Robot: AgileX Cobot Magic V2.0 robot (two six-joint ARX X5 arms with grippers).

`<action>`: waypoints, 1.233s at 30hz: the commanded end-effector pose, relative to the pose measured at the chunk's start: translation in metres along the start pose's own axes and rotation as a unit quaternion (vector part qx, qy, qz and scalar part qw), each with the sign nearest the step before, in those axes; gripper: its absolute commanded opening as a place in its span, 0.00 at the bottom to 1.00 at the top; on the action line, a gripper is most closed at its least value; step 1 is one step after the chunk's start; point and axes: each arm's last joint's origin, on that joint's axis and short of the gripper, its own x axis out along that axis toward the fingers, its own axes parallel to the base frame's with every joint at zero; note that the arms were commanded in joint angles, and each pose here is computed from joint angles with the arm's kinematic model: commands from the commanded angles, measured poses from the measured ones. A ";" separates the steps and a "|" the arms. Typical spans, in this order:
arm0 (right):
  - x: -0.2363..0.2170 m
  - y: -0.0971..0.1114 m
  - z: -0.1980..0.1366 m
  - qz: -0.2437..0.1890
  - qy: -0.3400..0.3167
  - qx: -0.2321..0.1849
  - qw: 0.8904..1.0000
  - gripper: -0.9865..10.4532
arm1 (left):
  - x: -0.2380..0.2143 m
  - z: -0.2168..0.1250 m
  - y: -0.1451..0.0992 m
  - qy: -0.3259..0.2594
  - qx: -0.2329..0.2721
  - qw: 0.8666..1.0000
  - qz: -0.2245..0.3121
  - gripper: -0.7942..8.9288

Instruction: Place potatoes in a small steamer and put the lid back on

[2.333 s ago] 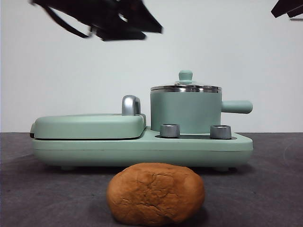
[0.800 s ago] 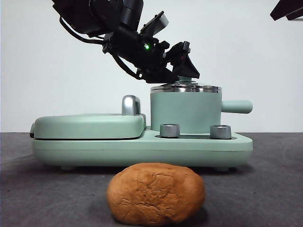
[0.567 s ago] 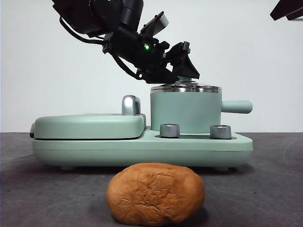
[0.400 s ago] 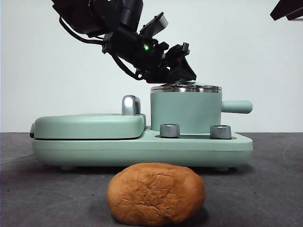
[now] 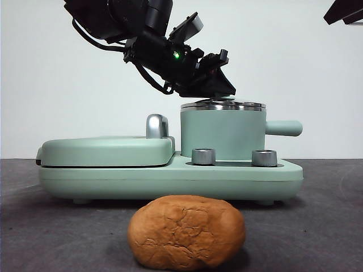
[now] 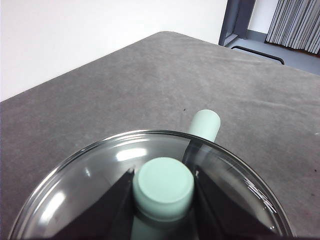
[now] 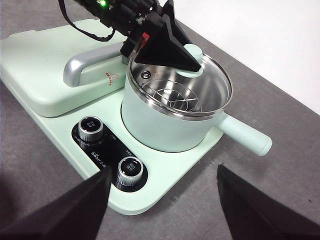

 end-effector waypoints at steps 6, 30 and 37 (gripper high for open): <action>-0.001 -0.001 0.005 -0.003 -0.008 0.003 1.000 0.38 | 0.008 -0.003 -0.002 0.002 -0.010 1.000 -0.006 0.10; -0.001 -0.001 0.005 -0.003 -0.009 0.003 1.000 0.38 | -0.077 0.096 -0.026 -0.091 0.029 0.995 0.002 0.10; -0.001 -0.001 0.006 0.001 -0.010 0.014 1.000 0.38 | -0.127 0.122 -0.040 -0.079 0.043 0.995 0.031 0.10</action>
